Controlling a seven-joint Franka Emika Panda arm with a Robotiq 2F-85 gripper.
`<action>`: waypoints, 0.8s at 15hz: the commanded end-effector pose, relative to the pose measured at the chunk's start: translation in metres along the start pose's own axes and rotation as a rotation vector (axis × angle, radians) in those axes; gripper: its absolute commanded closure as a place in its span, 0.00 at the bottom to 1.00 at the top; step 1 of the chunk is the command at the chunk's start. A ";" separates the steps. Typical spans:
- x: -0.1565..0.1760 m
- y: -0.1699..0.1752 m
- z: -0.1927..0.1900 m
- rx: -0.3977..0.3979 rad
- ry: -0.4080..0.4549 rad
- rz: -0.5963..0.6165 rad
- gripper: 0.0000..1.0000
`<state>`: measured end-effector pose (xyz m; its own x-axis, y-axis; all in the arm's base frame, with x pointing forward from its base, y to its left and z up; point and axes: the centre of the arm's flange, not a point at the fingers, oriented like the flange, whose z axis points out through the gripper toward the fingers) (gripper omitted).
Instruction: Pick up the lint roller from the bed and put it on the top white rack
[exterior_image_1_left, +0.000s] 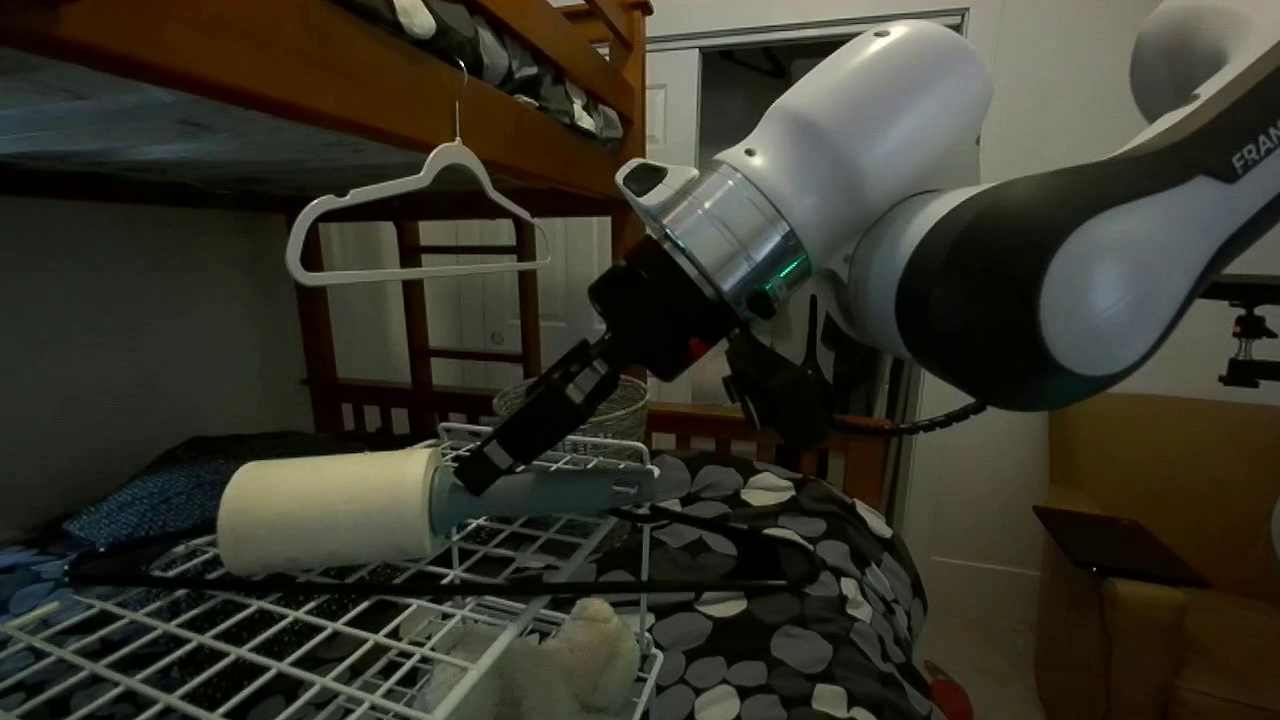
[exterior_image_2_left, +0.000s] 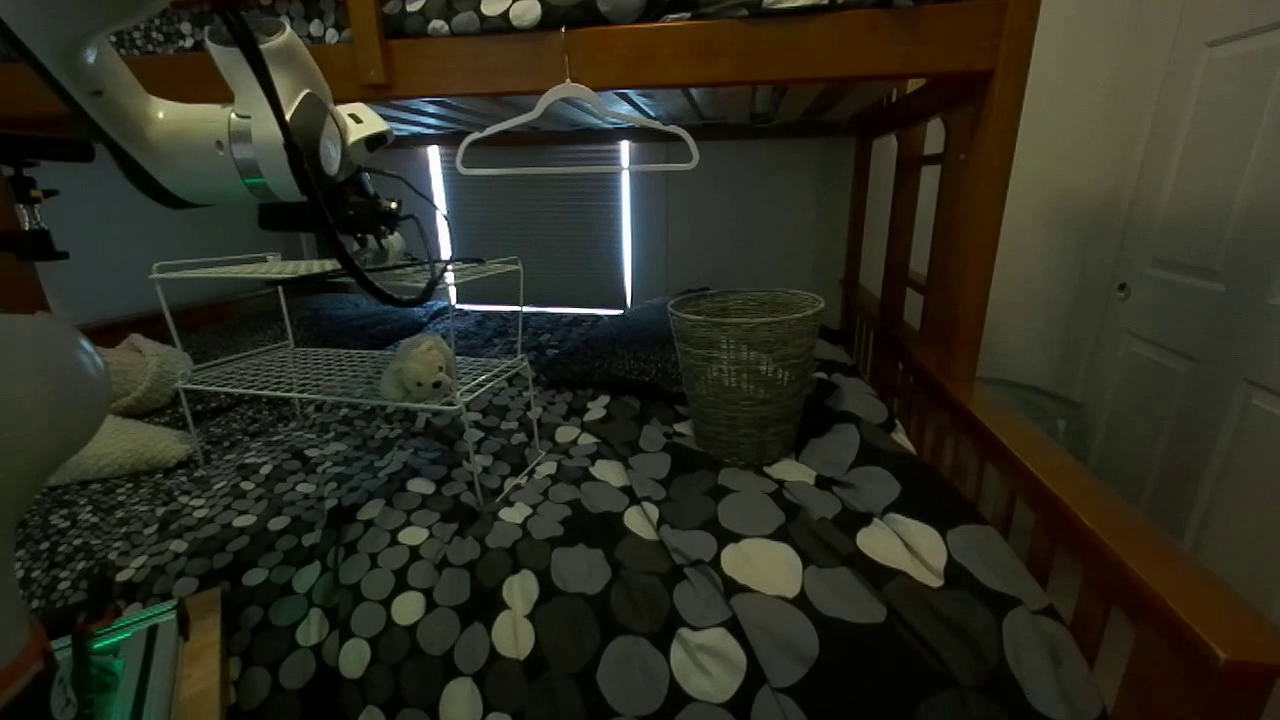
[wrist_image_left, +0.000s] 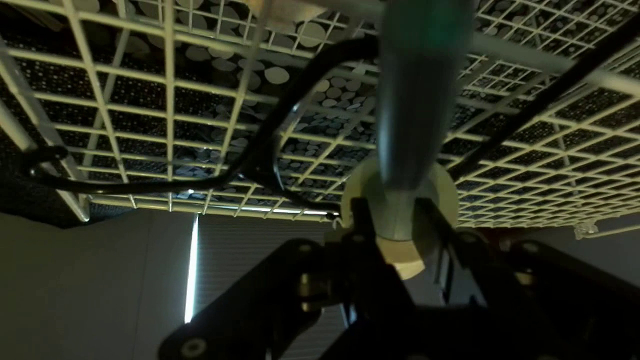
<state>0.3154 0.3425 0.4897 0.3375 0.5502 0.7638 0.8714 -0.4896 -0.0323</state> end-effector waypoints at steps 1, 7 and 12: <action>-0.002 0.008 -0.007 0.051 -0.033 -0.005 0.93; 0.008 0.013 -0.016 0.071 -0.027 -0.015 0.37; 0.025 0.016 -0.036 0.030 -0.139 -0.047 0.01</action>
<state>0.3252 0.3307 0.5113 0.3263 0.6082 0.7236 0.8962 -0.4425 -0.0322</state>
